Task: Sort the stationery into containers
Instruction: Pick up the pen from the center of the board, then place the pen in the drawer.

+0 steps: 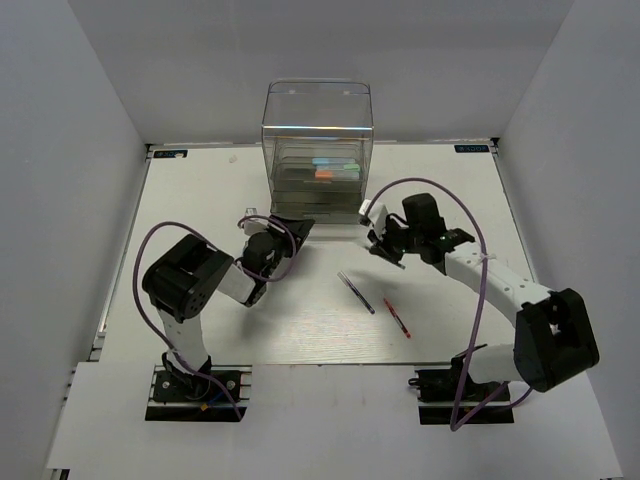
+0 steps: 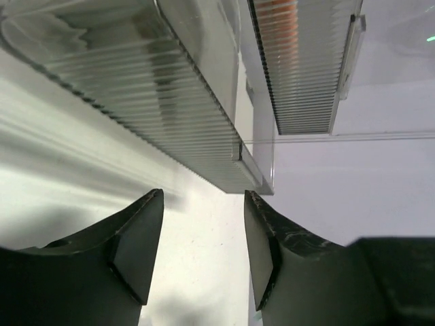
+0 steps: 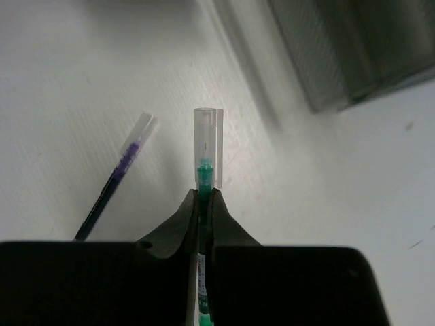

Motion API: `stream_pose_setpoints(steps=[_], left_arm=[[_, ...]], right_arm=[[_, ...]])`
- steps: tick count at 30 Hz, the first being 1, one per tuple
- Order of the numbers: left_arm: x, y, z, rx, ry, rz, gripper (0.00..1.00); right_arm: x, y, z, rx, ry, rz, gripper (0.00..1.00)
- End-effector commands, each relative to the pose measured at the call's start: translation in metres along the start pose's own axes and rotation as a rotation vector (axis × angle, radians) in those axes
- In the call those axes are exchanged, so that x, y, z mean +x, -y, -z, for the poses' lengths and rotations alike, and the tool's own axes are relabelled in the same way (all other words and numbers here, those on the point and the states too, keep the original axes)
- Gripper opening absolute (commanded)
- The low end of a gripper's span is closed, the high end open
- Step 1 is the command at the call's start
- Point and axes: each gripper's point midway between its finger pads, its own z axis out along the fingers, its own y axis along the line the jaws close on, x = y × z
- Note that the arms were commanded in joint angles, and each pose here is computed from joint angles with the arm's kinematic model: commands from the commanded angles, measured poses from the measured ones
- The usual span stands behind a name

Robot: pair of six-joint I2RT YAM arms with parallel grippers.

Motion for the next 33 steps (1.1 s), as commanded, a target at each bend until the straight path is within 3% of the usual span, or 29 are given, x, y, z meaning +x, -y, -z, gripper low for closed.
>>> stream_pose_setpoints(steps=[1, 6, 12, 21, 24, 28, 33], left_arm=[[0.004, 0.006, 0.011, -0.018, -0.033, -0.047, 0.61], [0.000, 0.009, 0.027, -0.046, -0.045, -0.092, 0.61], [0.020, -0.022, 0.051, -0.220, -0.187, -0.263, 0.62], [0.035, -0.007, 0.068, -0.260, -0.312, -0.562, 0.62], [0.045, 0.004, 0.068, -0.240, -0.344, -0.608, 0.62], [0.061, 0.018, 0.067, -0.229, -0.390, -0.646, 0.62], [0.080, 0.016, 0.069, -0.289, -0.455, -0.652, 0.62]], right_arm=[[-0.063, 0.005, 0.019, -0.038, 0.174, 0.226, 0.00], [-0.103, 0.021, 0.015, -0.030, 0.245, 0.373, 0.00], [-0.146, 0.057, -0.009, 0.041, 0.263, 0.481, 0.00], [-0.175, 0.078, -0.059, 0.024, 0.248, 0.521, 0.01], [-0.178, 0.080, -0.072, 0.028, 0.243, 0.519, 0.08], [-0.174, 0.082, -0.081, 0.010, 0.224, 0.453, 0.37], [-0.178, 0.071, -0.064, -0.010, 0.267, 0.429, 0.44]])
